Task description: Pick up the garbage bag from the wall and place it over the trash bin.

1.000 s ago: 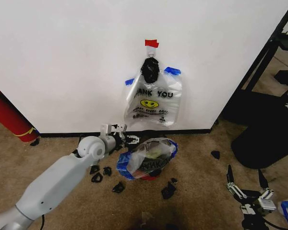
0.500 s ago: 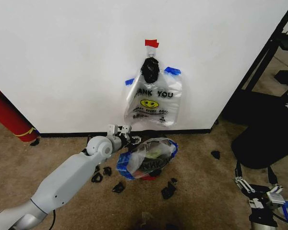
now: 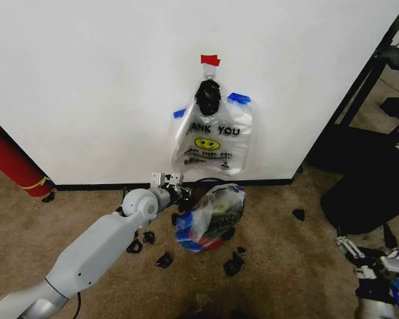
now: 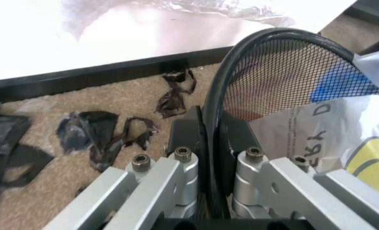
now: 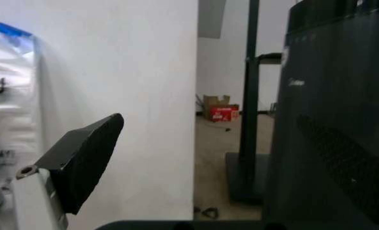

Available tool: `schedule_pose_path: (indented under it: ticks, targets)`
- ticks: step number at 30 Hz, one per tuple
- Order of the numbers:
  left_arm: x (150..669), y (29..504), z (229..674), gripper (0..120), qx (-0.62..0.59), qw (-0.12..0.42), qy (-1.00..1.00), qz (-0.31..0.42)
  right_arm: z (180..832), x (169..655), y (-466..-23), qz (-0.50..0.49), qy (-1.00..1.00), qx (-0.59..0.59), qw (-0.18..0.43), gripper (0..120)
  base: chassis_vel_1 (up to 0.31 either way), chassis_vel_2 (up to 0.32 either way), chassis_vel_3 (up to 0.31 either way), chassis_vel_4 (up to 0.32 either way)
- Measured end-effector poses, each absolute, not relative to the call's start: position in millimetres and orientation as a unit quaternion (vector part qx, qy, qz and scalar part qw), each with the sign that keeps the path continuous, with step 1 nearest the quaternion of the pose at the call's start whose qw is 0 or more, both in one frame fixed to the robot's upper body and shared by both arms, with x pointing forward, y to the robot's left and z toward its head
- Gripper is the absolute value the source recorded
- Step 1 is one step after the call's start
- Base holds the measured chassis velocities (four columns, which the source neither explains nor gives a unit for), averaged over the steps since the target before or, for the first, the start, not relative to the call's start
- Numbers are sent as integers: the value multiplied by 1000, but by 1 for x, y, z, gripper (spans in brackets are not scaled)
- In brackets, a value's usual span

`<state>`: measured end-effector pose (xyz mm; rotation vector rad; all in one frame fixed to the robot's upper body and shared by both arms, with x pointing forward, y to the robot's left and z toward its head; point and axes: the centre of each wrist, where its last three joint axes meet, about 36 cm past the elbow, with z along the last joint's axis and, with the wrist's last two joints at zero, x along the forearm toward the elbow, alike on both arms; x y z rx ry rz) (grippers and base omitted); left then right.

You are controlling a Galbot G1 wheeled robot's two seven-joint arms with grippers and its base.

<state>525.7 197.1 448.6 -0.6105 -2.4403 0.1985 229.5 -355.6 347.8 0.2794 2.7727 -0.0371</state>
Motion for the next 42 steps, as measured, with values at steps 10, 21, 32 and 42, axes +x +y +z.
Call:
schedule_pose_path:
  ticks: [10, 21, 32, 42]
  targets:
    - [457, 207, 478, 4, -161, 280, -932, 162, 334, 230, -308, 34, 988, 67, 132, 100, 0, 0, 0, 0]
    - [388, 180, 462, 4, -38, 219, -935, 275, 327, 240, -290, 37, 992, 43, 116, 100, 0, 0, 0, 0]
    - [356, 150, 424, 4, 18, 156, -938, 307, 324, 226, -273, 44, 992, 41, 107, 100, 0, 0, 0, 0]
    - [341, 142, 409, 4, 43, 162, -936, 311, 325, 217, -266, 47, 993, 37, 105, 100, 0, 0, 0, 0]
